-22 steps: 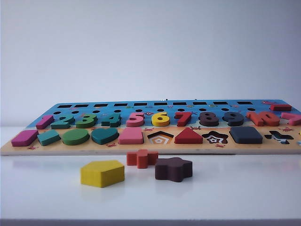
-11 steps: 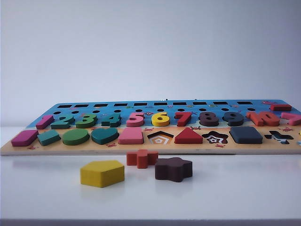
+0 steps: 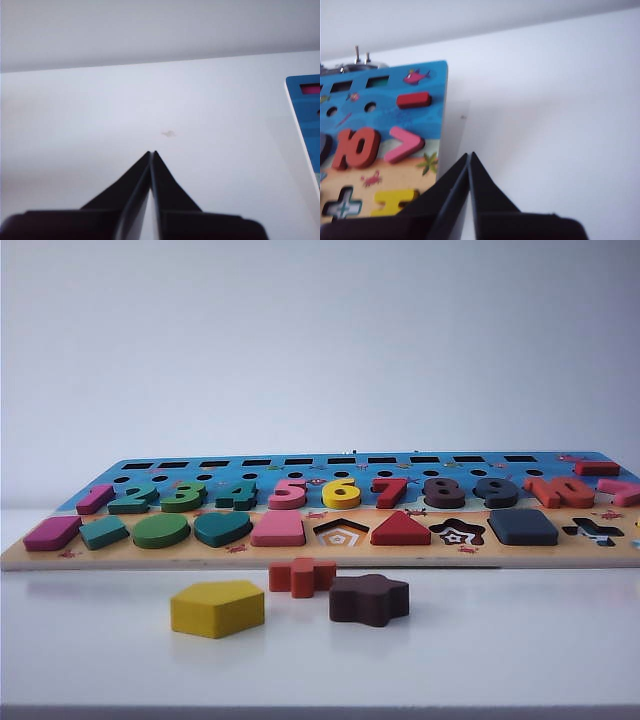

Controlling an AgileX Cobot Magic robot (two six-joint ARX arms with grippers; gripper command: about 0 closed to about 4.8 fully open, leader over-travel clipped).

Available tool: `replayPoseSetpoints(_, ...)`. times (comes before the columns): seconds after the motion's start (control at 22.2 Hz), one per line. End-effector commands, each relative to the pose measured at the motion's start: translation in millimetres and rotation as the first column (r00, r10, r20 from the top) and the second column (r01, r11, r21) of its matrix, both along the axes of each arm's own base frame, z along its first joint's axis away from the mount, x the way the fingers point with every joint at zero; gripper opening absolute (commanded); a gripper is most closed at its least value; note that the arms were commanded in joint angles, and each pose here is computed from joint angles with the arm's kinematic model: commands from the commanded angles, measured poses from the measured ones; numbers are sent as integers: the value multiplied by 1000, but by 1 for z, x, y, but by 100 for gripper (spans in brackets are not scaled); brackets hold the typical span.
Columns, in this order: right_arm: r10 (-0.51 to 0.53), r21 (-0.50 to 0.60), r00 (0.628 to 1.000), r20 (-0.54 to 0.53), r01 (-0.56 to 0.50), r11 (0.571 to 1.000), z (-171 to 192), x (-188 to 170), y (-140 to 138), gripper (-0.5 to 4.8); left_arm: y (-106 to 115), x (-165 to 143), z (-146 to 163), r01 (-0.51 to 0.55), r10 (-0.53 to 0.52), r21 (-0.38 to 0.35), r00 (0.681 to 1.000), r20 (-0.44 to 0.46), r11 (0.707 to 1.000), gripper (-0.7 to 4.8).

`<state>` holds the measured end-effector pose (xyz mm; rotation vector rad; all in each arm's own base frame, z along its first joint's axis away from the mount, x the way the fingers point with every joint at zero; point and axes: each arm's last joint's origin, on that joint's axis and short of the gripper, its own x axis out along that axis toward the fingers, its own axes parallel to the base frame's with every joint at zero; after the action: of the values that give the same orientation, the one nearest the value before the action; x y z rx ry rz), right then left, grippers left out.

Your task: Insert the cube into the slot.

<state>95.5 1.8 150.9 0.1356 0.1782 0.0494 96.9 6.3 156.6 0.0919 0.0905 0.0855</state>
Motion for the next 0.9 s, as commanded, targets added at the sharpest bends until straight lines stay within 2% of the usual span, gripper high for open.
replayPoseSetpoints(0.05, -16, -6, 1000, 21, 16, 1000, 0, 1, -1, -8, 0, 0, 1, 1, -1, 1, 1000, 10, 1000, 7)
replayPoseSetpoints(0.9, -21, -7, 1000, 22, 21, 1000, 0, 1, -1, -4, 0, 0, 1, 1, -1, -6, 1000, 10, 1000, 7)
